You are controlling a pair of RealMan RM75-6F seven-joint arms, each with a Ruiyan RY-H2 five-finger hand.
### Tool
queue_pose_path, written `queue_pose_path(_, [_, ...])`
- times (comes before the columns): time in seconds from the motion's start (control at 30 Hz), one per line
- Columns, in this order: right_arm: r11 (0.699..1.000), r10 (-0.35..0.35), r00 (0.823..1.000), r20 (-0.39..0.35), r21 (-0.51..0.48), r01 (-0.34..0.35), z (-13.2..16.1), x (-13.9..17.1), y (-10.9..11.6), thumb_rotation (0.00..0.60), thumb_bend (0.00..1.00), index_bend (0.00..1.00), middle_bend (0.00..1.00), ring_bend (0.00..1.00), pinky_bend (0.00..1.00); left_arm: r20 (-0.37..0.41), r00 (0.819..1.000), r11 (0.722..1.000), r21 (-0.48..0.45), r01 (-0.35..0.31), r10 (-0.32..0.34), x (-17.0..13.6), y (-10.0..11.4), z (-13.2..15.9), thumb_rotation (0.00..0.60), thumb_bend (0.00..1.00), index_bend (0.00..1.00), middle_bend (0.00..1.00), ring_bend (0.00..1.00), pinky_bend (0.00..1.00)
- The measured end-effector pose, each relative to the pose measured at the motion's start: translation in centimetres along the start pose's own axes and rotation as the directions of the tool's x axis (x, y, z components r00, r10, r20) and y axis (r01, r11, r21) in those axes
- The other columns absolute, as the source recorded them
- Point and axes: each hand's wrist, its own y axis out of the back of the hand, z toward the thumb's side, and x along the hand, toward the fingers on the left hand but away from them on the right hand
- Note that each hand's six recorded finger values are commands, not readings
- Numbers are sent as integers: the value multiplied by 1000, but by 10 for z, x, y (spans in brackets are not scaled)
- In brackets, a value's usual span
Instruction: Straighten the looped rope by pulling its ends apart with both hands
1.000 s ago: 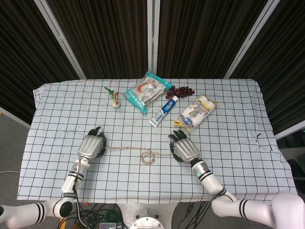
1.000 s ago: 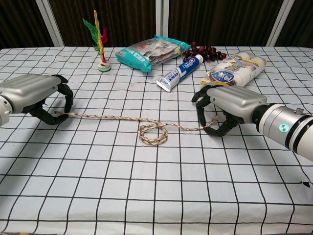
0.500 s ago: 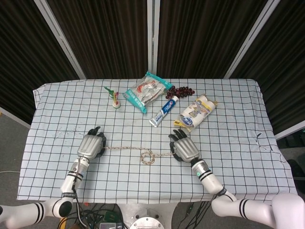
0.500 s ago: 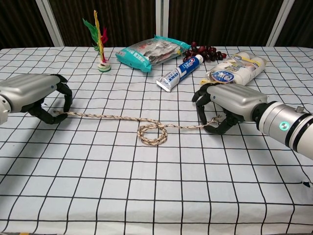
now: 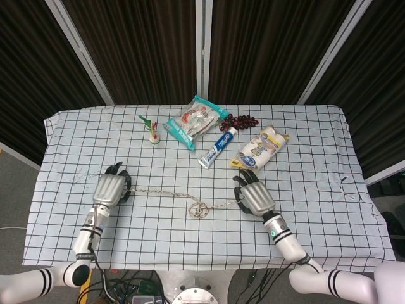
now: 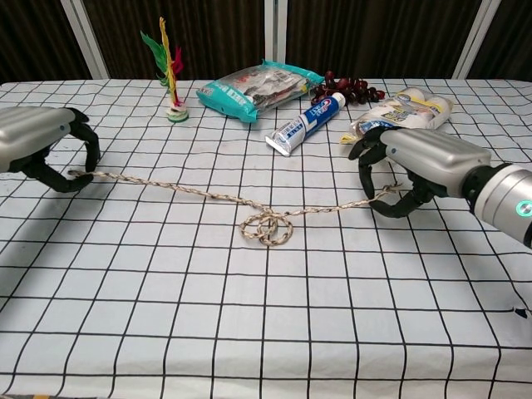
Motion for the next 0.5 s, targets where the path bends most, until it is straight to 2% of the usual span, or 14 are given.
queue_pose_path(0.3, [999,-44,994,97,21,42,-46,41,15,600,342,652,191,0,0,-75,997,1000,-5,-29,28,-8,12,-38,600,419,643,332,83,176])
queue_pose_path(0.5, [998,-57,984,169,17,55,-78,77,19,600,342,656,193,0,0,-89,996,999,-29,-19,16,-14,10,-53,600,418,644,331,83,176])
